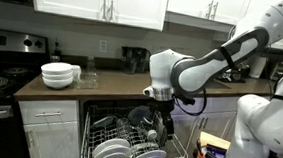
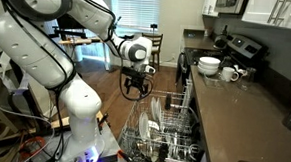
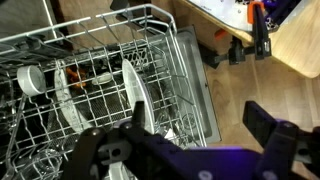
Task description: Remove the plate from the dishwasher
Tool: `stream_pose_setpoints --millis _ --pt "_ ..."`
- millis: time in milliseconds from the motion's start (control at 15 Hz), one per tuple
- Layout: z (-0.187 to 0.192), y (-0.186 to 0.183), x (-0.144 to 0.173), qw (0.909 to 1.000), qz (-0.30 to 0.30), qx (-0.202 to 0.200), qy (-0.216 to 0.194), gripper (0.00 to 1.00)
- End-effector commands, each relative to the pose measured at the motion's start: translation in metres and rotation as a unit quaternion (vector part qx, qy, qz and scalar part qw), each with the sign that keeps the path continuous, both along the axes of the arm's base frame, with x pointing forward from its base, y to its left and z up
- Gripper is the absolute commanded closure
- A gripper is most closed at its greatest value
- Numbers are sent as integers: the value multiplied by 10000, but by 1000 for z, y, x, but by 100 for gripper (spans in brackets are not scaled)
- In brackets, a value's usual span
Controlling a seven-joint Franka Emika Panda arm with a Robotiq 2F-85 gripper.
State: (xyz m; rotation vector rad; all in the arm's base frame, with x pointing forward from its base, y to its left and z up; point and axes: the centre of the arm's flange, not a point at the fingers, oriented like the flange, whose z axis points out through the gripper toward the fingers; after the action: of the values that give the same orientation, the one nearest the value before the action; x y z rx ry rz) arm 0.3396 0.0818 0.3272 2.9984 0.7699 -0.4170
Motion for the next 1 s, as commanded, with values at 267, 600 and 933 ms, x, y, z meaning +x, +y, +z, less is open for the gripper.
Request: stream_pose_setpoints --millis 267,600,933 --pt "-64 5 25 9994 326 -142 -11 0" --pt "-98 1 39 9980 442 -433 -129 0" --pt "-120 -6 53 9976 411 -543 -115 0"
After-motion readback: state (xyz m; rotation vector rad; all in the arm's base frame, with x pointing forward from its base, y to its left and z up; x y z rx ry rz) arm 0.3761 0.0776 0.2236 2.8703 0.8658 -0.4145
